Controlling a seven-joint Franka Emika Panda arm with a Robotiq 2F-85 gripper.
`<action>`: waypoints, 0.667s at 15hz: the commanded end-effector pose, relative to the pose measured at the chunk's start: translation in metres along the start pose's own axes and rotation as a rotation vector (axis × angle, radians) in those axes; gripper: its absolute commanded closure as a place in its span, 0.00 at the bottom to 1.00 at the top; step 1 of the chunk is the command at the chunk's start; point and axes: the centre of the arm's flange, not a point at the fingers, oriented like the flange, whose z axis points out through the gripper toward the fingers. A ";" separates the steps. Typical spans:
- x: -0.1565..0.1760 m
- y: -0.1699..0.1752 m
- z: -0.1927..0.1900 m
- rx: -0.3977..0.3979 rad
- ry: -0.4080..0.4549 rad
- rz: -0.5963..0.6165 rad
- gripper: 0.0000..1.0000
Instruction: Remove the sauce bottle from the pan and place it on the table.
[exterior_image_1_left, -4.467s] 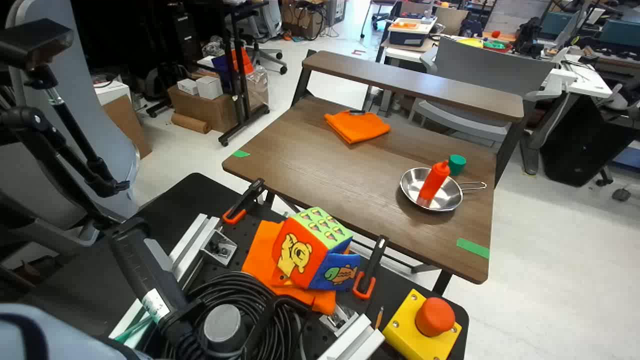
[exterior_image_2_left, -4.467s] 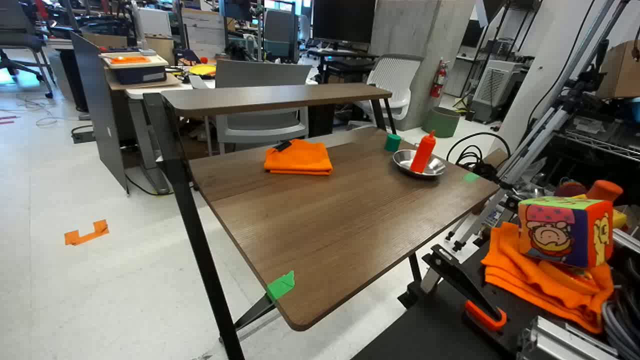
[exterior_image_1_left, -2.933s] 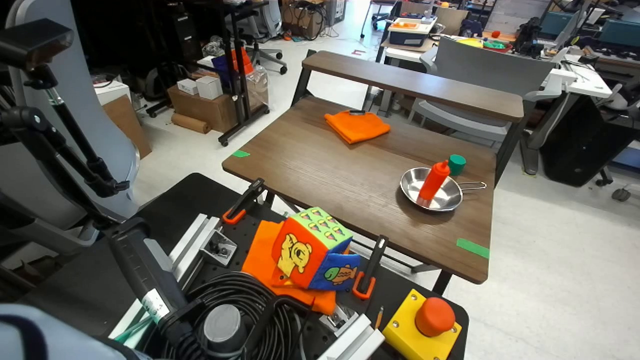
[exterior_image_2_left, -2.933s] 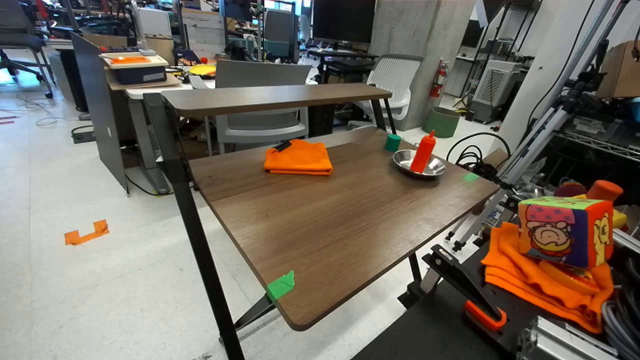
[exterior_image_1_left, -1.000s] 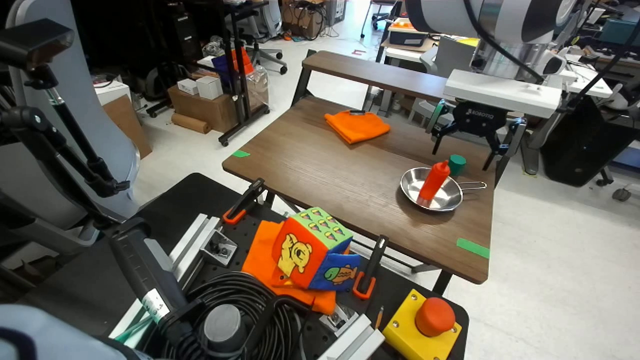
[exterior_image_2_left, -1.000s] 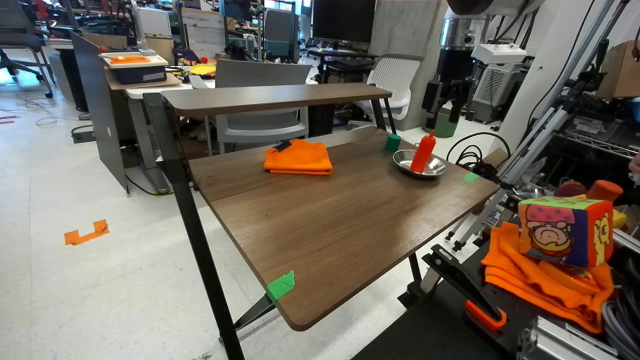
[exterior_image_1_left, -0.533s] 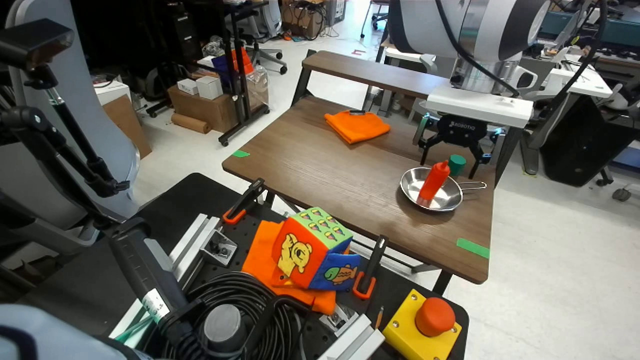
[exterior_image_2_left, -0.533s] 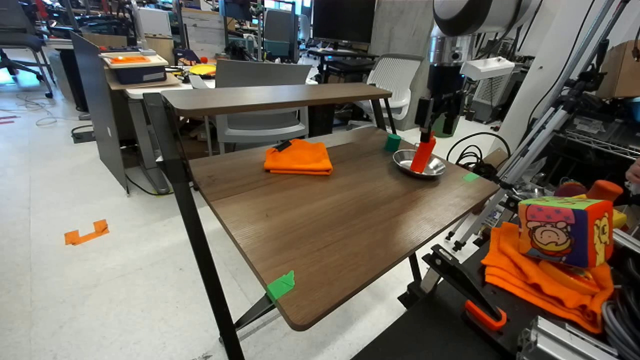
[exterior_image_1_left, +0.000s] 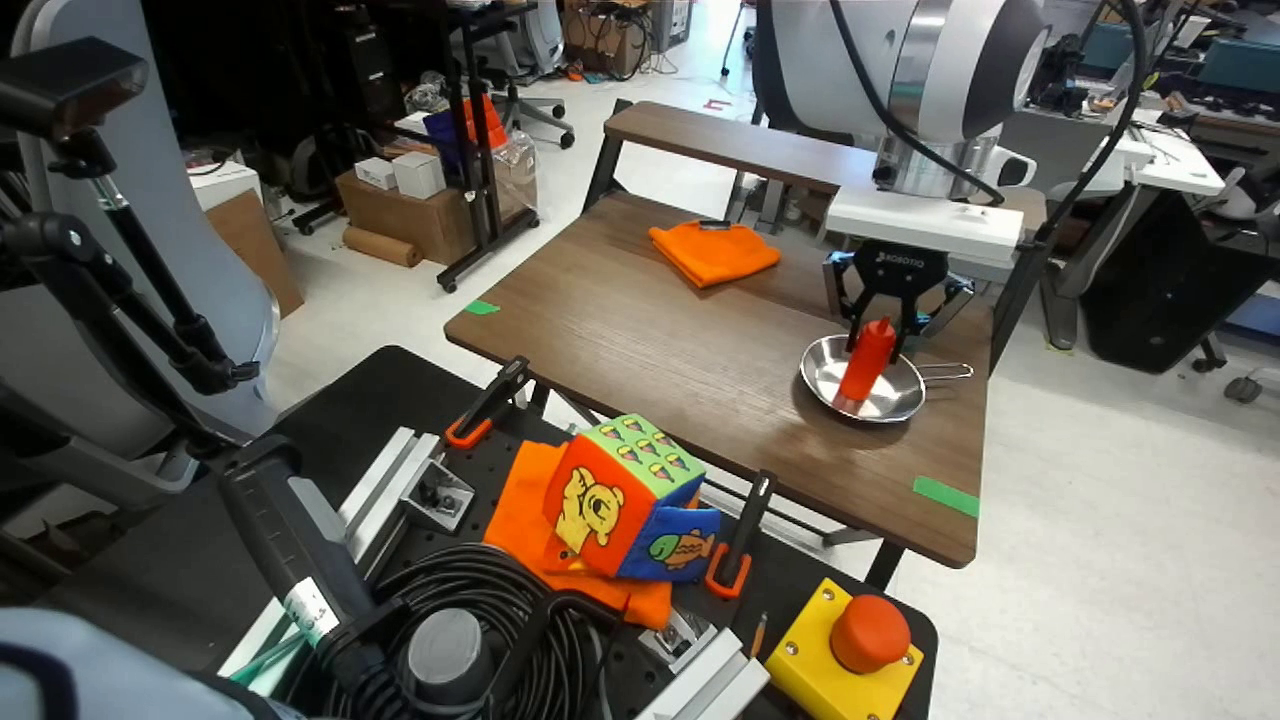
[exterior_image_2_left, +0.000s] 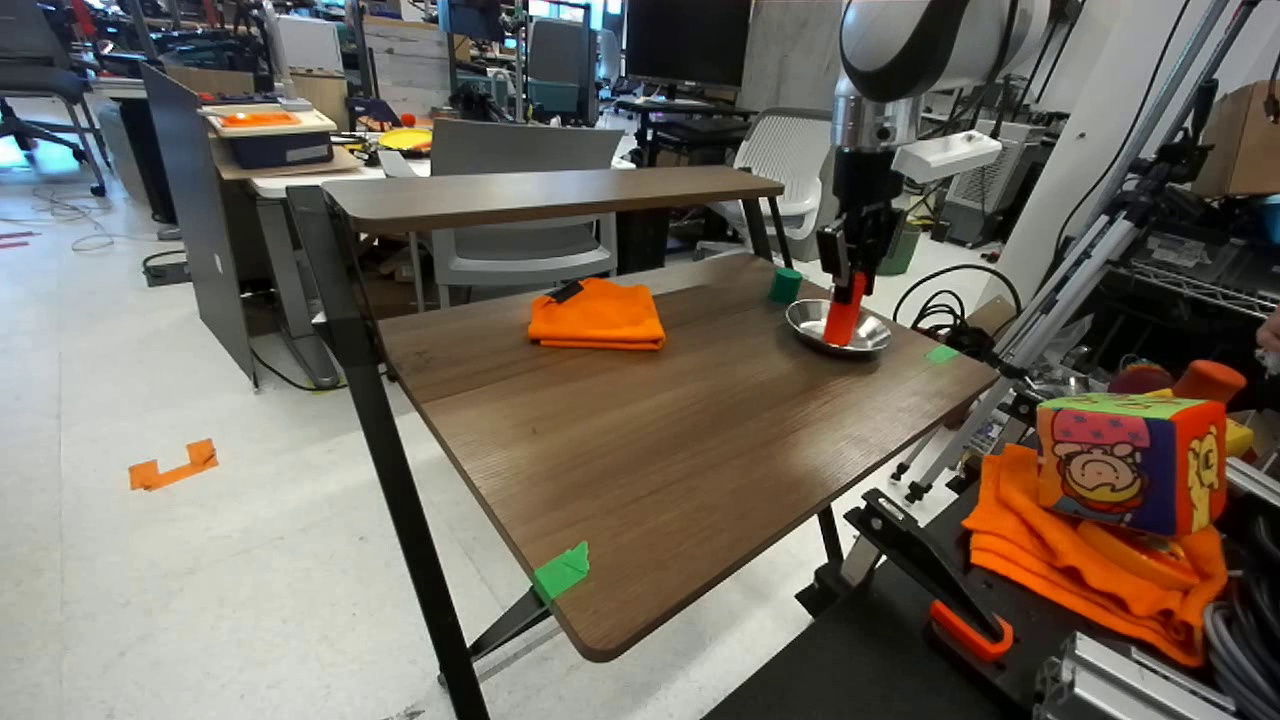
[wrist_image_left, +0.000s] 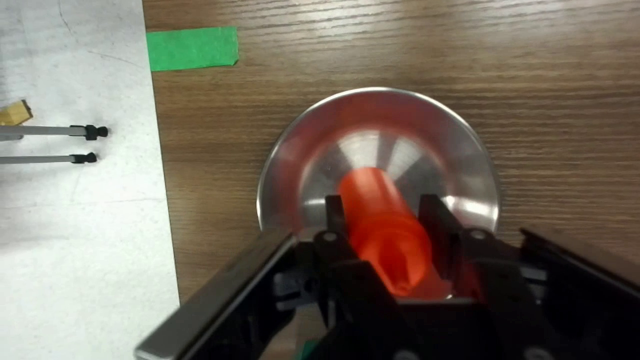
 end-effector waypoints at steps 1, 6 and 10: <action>0.003 0.001 -0.009 -0.024 0.034 -0.004 0.87; -0.022 -0.009 -0.071 0.043 0.148 -0.044 0.87; -0.028 -0.049 -0.121 0.178 0.228 -0.062 0.87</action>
